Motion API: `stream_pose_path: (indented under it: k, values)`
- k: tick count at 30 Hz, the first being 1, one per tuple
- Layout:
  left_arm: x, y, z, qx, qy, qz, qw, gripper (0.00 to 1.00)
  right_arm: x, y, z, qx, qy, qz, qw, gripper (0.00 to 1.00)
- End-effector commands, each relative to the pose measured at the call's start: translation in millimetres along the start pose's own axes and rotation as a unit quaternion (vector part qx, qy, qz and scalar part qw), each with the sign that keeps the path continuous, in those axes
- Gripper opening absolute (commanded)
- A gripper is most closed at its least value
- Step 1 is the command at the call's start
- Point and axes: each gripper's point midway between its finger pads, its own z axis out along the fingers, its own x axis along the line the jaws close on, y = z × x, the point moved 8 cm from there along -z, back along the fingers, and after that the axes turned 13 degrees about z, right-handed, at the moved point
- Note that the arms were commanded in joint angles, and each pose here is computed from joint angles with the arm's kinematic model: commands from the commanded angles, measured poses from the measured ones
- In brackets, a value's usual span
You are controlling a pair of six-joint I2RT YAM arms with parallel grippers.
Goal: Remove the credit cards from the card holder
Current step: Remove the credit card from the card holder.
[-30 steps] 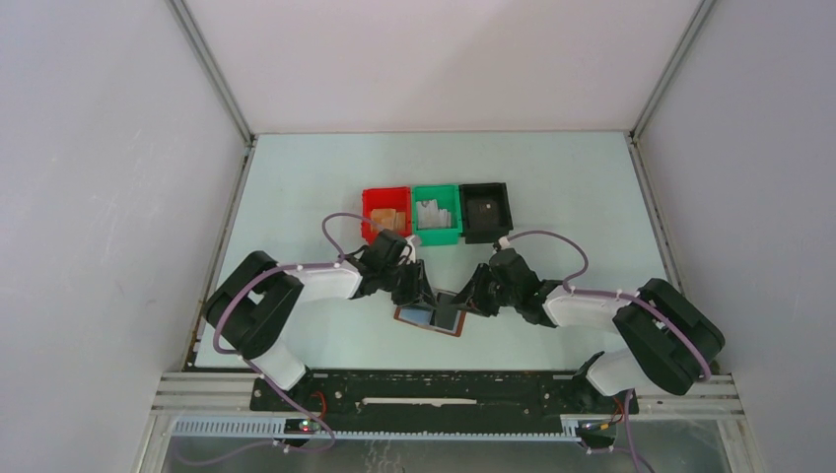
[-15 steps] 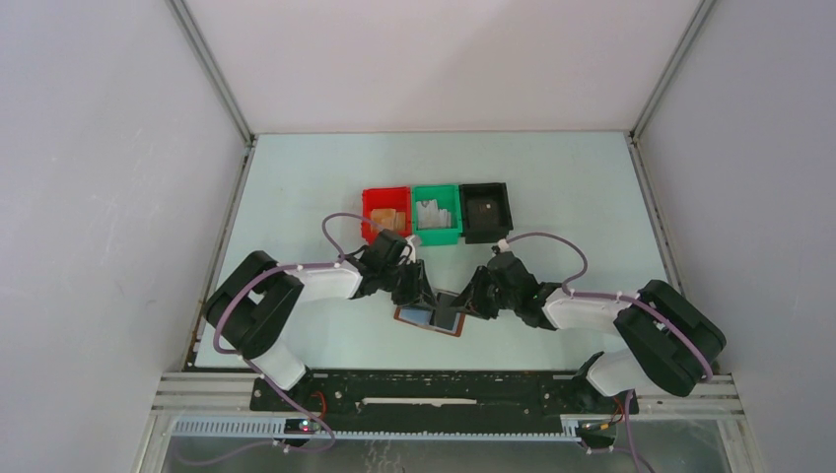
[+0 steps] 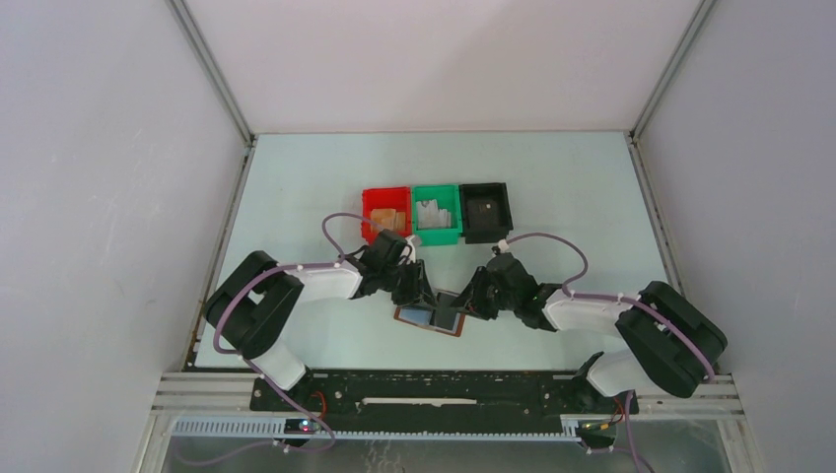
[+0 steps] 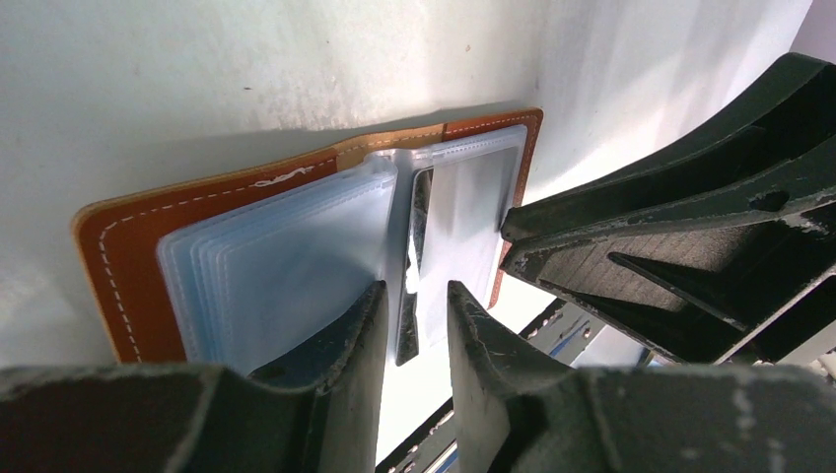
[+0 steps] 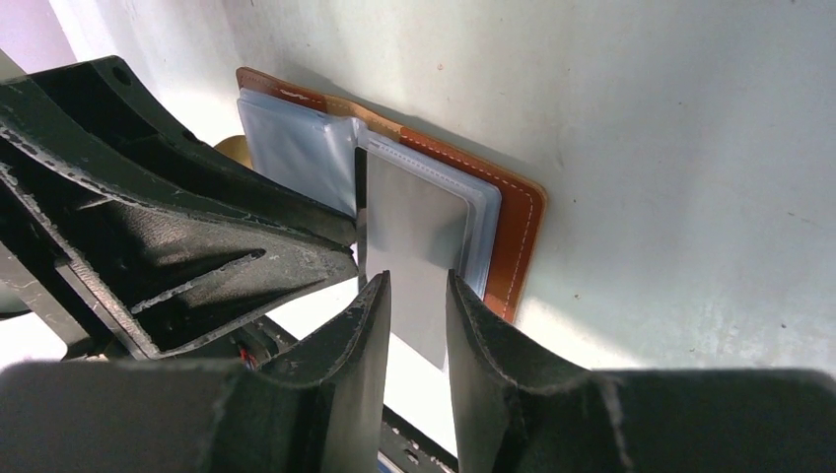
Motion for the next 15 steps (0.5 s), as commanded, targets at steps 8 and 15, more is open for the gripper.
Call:
stream_pose_path:
  k: [8,15]
  values:
    - [0.9,0.8,0.9,-0.004,0.008,0.000,1.000,0.34,-1.8,-1.2,-4.1,-0.019,0.005,0.008,1.000,0.35]
    - [0.9,-0.3,-0.5,-0.003,0.009,0.001,1.000,0.34,-2.7,-3.3,1.3,-0.006,0.007,0.007,1.000,0.36]
